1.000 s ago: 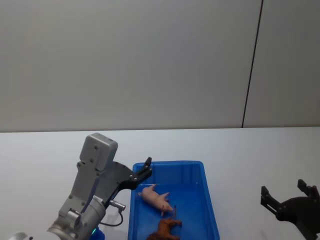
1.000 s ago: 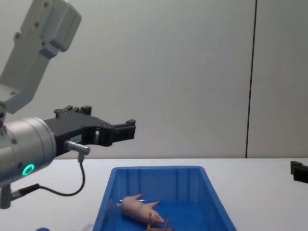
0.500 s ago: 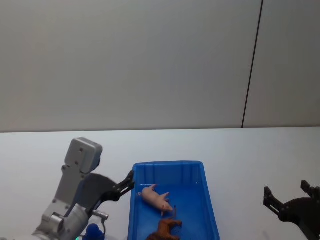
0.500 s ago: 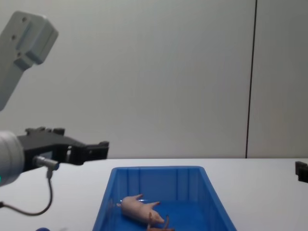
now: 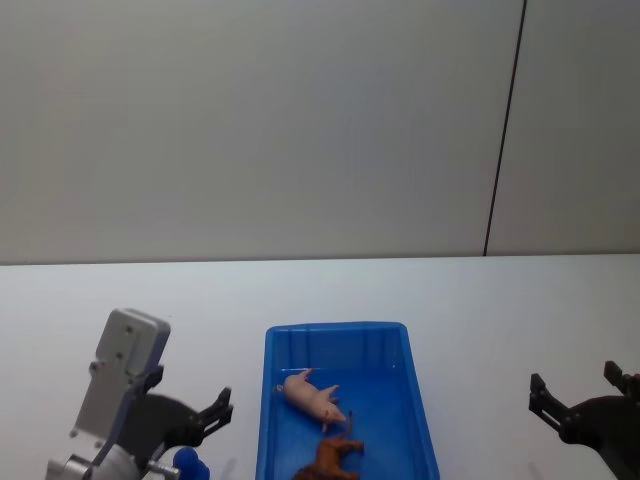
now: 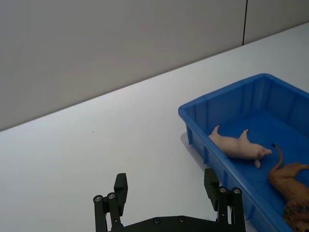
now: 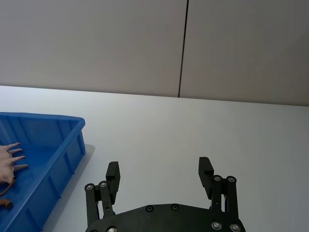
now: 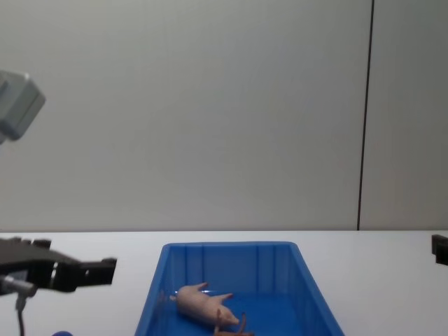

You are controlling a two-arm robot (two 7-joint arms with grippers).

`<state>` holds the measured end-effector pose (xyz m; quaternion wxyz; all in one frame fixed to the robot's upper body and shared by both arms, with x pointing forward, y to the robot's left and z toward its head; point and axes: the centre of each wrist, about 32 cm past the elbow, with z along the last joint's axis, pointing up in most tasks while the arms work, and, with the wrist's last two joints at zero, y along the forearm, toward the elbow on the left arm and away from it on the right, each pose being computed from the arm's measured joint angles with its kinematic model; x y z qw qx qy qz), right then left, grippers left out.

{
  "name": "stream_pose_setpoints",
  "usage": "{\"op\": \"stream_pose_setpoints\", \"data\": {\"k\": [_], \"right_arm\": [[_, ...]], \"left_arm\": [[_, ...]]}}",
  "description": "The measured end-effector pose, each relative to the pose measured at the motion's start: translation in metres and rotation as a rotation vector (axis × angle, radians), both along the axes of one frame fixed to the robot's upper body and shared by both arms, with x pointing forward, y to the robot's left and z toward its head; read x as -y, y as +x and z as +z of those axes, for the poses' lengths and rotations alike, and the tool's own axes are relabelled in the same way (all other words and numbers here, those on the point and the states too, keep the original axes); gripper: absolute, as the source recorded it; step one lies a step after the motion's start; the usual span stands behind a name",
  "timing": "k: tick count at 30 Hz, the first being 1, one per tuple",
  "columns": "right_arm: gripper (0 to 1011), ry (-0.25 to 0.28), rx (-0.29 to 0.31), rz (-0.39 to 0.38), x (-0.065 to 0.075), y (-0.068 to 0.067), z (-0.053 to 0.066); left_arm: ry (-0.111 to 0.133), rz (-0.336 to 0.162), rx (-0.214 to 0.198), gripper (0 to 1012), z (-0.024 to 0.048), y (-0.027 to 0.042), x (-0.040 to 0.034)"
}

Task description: Pick up the two dolls from the table and place them into the box.

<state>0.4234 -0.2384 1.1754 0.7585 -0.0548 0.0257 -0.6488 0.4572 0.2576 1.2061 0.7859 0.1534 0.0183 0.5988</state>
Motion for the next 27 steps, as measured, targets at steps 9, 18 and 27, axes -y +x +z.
{"op": "stream_pose_setpoints", "data": {"k": [9, 18, 27], "right_arm": [[1001, -0.001, 0.0, -0.001, 0.0, 0.0, 0.0], [1001, -0.001, 0.0, -0.002, 0.0, 0.0, 0.0], [1001, -0.001, 0.0, -0.002, 0.0, 0.0, 0.0]], "left_arm": [[-0.022, 0.024, -0.078, 1002, -0.0138, -0.0072, -0.0092], [-0.053, 0.028, -0.135, 981, -0.0275, -0.011, -0.015], [-0.075, 0.018, -0.165, 745, -0.0358, -0.0116, -0.0173]]}}
